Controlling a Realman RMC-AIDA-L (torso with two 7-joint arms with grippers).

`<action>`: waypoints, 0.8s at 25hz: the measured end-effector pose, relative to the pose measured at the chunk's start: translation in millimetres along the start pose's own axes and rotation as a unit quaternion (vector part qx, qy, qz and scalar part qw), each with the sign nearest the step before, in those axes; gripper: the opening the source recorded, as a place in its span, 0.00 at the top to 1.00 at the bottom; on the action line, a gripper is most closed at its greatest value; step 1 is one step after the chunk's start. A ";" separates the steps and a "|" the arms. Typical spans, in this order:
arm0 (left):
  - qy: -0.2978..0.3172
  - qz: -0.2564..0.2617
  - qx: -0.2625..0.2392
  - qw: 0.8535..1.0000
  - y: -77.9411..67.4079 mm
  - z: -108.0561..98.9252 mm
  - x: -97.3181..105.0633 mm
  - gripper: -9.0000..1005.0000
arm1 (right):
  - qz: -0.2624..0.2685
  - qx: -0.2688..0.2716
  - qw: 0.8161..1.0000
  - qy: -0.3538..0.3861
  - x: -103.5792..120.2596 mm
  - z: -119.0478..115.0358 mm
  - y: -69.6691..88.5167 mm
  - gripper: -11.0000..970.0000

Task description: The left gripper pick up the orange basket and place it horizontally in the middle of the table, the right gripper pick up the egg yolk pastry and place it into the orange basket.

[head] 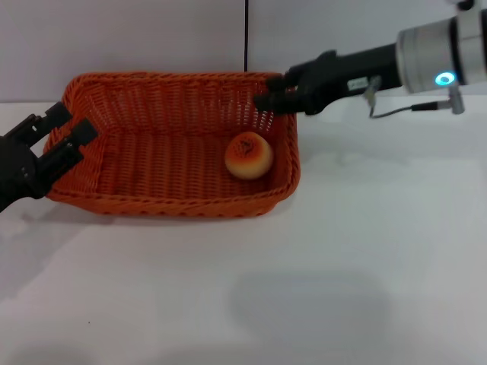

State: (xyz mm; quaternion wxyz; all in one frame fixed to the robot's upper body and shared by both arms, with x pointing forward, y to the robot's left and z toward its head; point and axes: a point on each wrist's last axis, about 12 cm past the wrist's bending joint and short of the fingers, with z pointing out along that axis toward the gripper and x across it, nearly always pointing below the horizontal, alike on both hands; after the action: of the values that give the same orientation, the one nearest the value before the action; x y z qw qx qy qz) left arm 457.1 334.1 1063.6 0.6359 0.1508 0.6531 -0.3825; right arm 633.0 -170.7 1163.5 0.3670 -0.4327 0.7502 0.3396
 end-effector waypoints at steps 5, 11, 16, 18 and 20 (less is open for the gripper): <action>0.001 0.002 -0.006 1.000 -0.1 -4.5 0.8 0.38 | -0.017 -0.012 0.997 -0.071 6.1 -37.6 14.5 0.50; 0.005 0.030 -0.033 0.999 -3.8 -25.3 8.0 0.38 | -0.029 0.019 0.982 -0.186 55.1 -73.7 26.8 0.44; 0.002 0.030 -0.049 0.998 -4.8 -33.0 13.0 0.38 | -0.013 0.058 0.967 -0.248 97.5 -85.2 30.8 0.44; 0.000 0.035 -0.062 0.997 -5.6 -37.6 18.4 0.38 | -0.009 0.070 0.961 -0.268 109.7 -86.2 32.9 0.44; -0.001 0.039 -0.066 0.997 -6.0 -38.4 19.5 0.38 | -0.001 0.083 0.955 -0.283 121.0 -87.6 34.8 0.44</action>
State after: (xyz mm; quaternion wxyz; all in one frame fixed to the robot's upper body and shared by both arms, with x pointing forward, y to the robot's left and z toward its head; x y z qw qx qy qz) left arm 422.7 351.1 1043.1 0.6595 0.1336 0.6697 -0.3142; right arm 536.2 -277.8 1111.9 0.5994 -0.2873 0.6407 0.3844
